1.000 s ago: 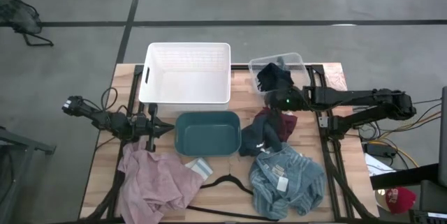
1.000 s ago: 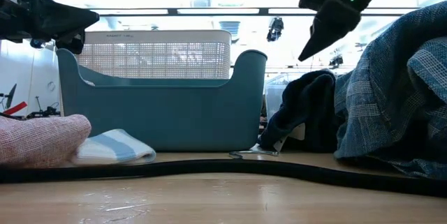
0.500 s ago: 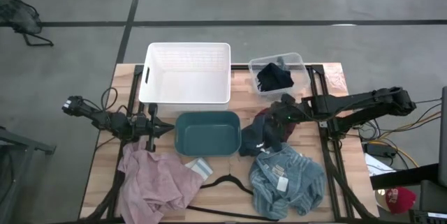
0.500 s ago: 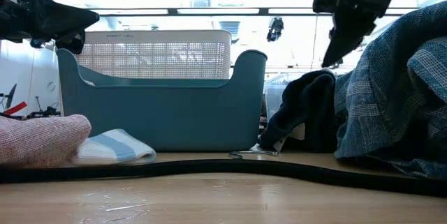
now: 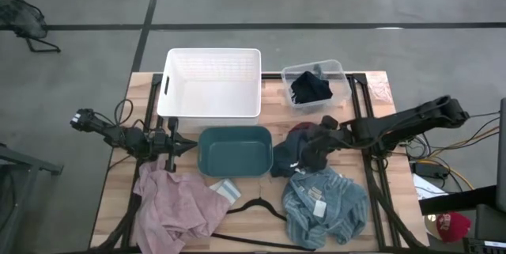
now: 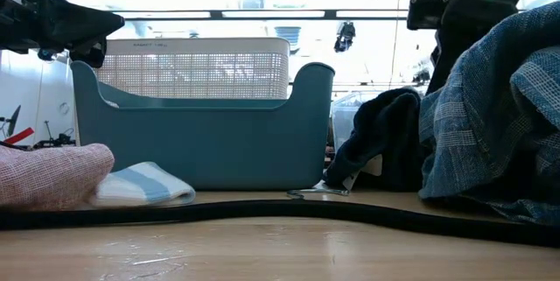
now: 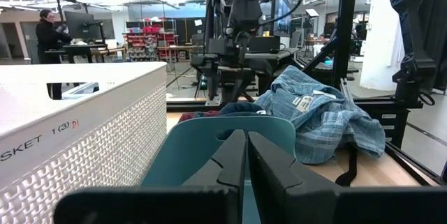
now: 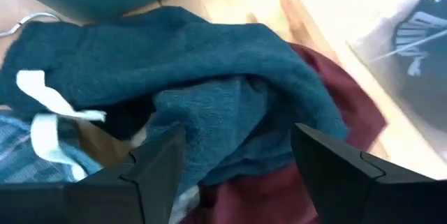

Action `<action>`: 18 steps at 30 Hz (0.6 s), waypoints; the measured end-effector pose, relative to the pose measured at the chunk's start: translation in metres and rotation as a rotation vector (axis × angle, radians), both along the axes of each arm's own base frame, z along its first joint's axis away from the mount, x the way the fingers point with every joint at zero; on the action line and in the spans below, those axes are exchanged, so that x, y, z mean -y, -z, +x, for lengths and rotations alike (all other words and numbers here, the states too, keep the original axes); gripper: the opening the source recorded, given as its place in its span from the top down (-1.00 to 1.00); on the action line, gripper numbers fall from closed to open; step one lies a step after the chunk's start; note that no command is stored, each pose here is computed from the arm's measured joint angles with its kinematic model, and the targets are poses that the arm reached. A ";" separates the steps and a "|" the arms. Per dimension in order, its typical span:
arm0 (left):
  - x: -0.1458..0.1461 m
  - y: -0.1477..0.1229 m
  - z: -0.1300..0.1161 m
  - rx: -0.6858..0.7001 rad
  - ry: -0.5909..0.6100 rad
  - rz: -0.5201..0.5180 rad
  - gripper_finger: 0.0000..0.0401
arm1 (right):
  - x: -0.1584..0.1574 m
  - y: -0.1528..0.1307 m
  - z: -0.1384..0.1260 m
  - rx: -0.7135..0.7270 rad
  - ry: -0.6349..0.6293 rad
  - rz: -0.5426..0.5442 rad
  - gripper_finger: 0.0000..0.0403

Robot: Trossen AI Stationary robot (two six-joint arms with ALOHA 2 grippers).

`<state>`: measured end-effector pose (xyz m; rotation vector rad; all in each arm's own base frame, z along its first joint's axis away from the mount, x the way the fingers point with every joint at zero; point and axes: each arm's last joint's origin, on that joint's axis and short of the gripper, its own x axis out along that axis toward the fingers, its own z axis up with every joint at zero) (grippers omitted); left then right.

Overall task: Pick & Place Cloths
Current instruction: Put the blue shorts into the transparent bin

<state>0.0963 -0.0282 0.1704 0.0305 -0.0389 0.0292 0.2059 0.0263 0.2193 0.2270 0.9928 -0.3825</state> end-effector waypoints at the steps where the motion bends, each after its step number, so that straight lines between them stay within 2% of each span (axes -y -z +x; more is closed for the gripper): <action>1: 0.000 0.000 0.000 0.000 0.000 0.000 0.87 | -0.001 0.002 0.001 0.002 0.003 0.004 -0.30; 14: 0.000 0.000 0.000 -0.001 0.000 0.001 0.87 | -0.010 0.042 0.021 -0.109 0.017 0.005 -0.41; 18: 0.000 0.000 0.000 -0.001 0.000 0.001 0.87 | -0.011 0.055 0.028 -0.151 0.018 -0.003 -0.38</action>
